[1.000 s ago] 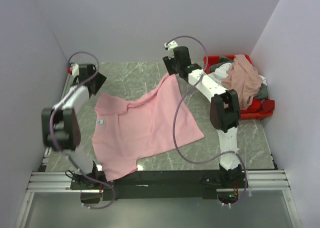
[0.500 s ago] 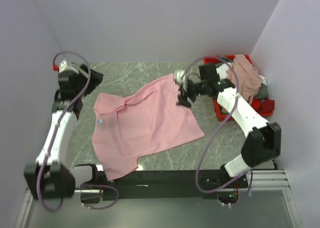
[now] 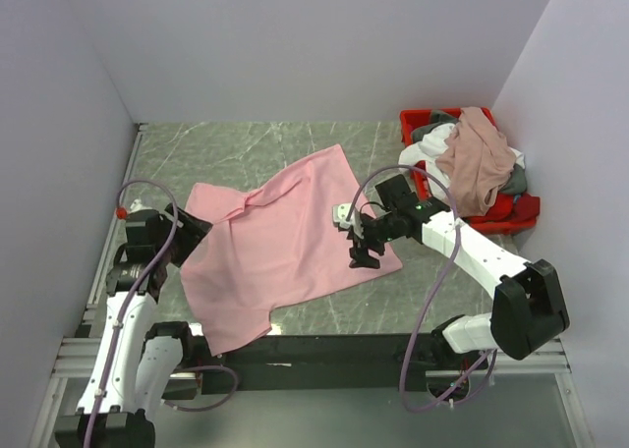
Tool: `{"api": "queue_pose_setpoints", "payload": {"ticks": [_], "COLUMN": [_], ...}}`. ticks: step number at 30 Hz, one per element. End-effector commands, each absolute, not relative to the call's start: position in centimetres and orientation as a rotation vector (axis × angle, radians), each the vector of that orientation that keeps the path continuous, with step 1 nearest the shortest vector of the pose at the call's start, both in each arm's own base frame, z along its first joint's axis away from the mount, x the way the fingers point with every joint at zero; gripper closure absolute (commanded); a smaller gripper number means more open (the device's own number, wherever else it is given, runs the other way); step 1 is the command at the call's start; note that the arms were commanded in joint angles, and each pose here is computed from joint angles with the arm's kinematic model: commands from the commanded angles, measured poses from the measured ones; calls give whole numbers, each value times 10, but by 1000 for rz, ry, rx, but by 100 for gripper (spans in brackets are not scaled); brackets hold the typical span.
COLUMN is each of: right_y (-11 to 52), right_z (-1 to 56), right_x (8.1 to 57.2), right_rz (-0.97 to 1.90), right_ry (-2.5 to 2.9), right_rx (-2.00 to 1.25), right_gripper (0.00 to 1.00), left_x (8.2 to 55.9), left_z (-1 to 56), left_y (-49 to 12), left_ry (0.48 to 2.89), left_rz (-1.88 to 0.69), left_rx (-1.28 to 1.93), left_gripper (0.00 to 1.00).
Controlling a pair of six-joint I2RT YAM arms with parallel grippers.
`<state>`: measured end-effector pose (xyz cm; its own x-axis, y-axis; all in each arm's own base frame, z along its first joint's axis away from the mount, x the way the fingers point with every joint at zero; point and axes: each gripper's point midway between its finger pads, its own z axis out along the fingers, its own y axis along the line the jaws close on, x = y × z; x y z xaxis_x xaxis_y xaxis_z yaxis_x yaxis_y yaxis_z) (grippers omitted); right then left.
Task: Fold and stack the t-shirts
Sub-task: Flatten the tshirt out
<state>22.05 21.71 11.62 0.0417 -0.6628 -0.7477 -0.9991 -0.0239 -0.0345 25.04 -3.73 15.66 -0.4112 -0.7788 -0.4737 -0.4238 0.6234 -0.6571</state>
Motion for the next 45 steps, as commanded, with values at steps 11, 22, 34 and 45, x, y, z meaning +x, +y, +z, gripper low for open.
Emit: {"api": "queue_pose_setpoints", "payload": {"ticks": [11, 22, 34, 45], "right_y": [203, 200, 198, 196], "right_z": [139, 134, 132, 132], "right_x": [258, 262, 265, 265], "right_rz": [712, 743, 753, 764], "right_ry": [1743, 1768, 1780, 1787], "right_rx": [-1533, -1504, -1487, -1479], "right_gripper": [22, 23, 24, 25], "left_x": [336, 368, 381, 391], "left_z": [110, 81, 47, 43], "left_y": [-17, 24, 22, 22], "left_ry": [2060, 2096, 2174, 2171], "left_rz": [-507, -227, -208, -225], "left_rx": [-1157, -1225, -1284, -1288], "left_gripper": [51, 48, 49, 83]}}
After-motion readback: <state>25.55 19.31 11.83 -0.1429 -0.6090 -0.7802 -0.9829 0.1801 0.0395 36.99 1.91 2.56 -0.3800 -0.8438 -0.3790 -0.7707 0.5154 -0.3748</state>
